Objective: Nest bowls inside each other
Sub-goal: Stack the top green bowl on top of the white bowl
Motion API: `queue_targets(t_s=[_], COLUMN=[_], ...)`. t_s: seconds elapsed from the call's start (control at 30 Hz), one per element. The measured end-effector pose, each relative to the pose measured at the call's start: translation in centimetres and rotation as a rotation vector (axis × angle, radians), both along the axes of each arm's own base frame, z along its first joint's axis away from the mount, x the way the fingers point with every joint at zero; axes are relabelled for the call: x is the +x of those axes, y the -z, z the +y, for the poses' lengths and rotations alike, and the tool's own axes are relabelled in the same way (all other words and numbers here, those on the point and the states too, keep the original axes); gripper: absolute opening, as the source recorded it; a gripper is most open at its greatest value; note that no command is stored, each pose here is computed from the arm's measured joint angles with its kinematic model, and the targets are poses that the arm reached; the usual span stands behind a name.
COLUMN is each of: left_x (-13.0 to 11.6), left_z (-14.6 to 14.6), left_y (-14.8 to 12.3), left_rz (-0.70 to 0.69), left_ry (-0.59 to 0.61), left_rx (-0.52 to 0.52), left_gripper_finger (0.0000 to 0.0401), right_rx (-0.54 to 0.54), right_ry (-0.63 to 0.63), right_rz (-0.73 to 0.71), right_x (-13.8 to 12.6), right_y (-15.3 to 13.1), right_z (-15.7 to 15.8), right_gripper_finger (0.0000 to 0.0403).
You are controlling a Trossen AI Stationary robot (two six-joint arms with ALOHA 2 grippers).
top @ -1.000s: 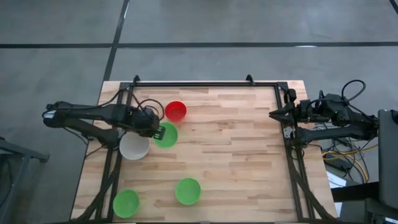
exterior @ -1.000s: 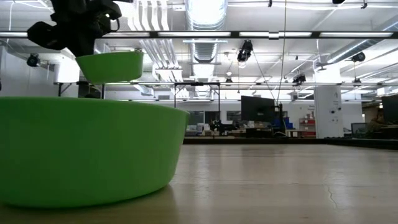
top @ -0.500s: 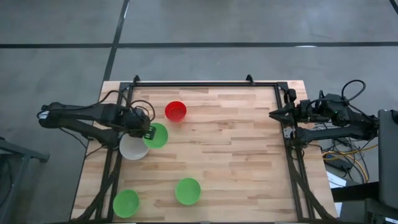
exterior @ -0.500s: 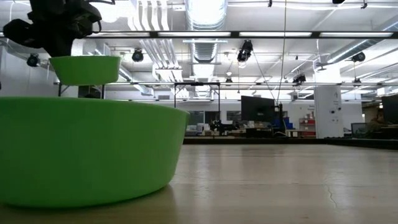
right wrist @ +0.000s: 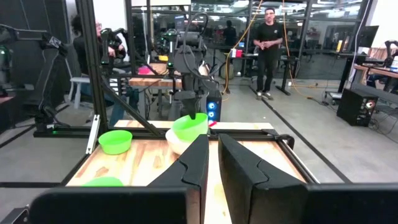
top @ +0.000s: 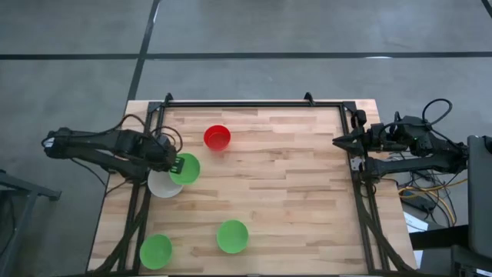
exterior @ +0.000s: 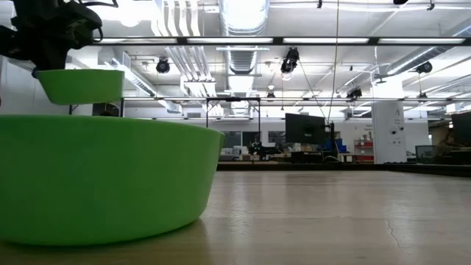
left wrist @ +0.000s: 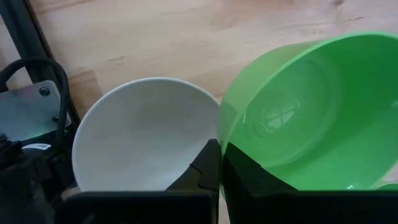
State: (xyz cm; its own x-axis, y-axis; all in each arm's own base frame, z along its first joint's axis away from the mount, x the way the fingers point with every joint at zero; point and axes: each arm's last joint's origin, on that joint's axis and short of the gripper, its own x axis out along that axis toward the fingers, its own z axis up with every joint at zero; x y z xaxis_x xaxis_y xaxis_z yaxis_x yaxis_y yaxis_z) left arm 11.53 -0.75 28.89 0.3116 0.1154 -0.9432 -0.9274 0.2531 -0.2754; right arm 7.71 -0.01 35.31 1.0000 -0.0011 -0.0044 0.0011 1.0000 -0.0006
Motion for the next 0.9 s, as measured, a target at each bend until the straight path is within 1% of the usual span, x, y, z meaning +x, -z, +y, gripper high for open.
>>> queue_targets(t_s=[0.2,0.57,0.9], left_x=[-1.0,-1.5,-2.6], left_z=[0.0,-0.2,-0.3], left_y=[-0.1,0.1,1.8], left_rz=[0.024,0.073,0.015], left_ry=[-0.020,-0.017,-0.037], left_rx=[-0.008,-0.013,-0.045], left_gripper_finger=[0.0004,0.0005,0.0005], right_rx=[0.000,0.000,0.000], right_ry=[0.000,0.000,0.000], right_rz=[0.000,0.000,0.000], right_x=[0.0,0.0,0.0], right_y=[0.0,0.0,0.0], right_z=[0.0,0.0,0.0], right_gripper_finger=[0.0034,0.0034,0.0034])
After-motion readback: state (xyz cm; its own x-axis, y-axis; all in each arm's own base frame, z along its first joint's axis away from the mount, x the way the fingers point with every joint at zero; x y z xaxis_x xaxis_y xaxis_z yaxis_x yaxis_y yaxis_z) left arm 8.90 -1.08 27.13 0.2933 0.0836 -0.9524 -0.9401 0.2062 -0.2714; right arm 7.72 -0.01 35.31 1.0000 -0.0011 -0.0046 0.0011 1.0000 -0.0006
